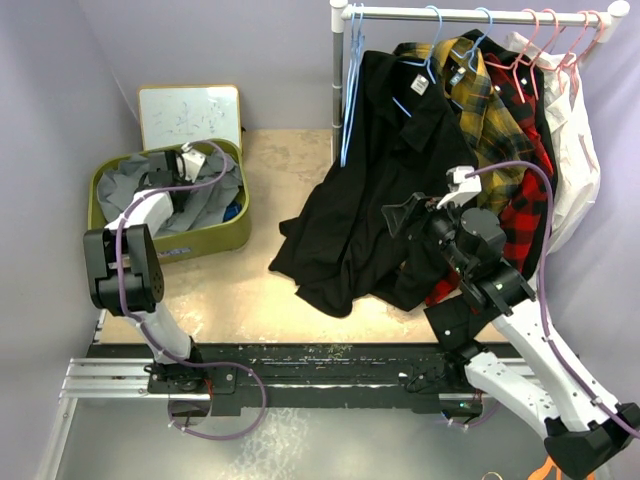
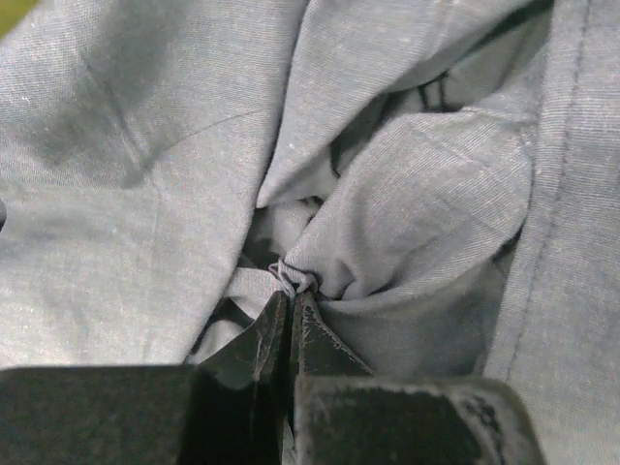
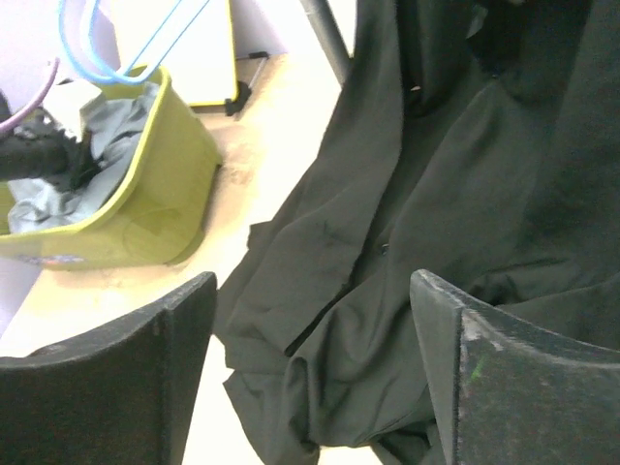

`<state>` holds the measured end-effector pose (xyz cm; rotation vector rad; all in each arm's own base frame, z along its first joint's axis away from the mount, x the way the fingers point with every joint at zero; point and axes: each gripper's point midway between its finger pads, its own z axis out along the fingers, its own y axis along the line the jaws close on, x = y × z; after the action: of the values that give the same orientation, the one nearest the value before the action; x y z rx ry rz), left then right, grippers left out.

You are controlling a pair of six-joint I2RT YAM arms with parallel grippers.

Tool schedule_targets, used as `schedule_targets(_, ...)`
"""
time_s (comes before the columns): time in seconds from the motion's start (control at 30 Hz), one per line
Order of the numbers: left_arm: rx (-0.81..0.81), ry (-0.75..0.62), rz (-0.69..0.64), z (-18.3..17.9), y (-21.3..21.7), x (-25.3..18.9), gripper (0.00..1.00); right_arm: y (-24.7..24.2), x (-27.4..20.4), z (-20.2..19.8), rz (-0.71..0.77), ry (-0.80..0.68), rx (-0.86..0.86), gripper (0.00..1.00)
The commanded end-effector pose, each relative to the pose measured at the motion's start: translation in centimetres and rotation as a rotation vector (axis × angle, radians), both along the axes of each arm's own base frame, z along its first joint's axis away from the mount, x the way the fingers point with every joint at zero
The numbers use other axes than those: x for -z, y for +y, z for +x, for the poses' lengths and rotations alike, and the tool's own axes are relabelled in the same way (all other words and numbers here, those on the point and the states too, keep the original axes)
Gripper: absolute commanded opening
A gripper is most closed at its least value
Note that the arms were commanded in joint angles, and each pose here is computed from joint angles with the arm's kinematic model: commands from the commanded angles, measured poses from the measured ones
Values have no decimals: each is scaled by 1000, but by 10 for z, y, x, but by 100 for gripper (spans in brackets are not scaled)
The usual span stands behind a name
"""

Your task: Place the shirt on the hanger

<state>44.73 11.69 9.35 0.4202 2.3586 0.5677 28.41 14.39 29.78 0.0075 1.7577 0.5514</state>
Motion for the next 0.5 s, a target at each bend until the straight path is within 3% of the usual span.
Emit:
schedule_targets(0.0,180,-130,-183,2,-50,-86,0,22,-32,-22,20,-151,-192,75)
schedule_targets(0.1,457,-236,-355,-38,-113,-174,0,41,-50,-48,27,-270,-368,64)
schedule_targets(0.2,686,-254,-462,-89,-158,-242,0,55,-58,-57,65,-314,-464,67)
schedule_targets(0.37,825,-293,-559,-131,-189,-310,0,80,-69,-60,58,-383,-605,76)
schedule_targets(0.47,888,-359,-581,-144,-201,-352,0,98,-85,-60,11,-510,-645,79)
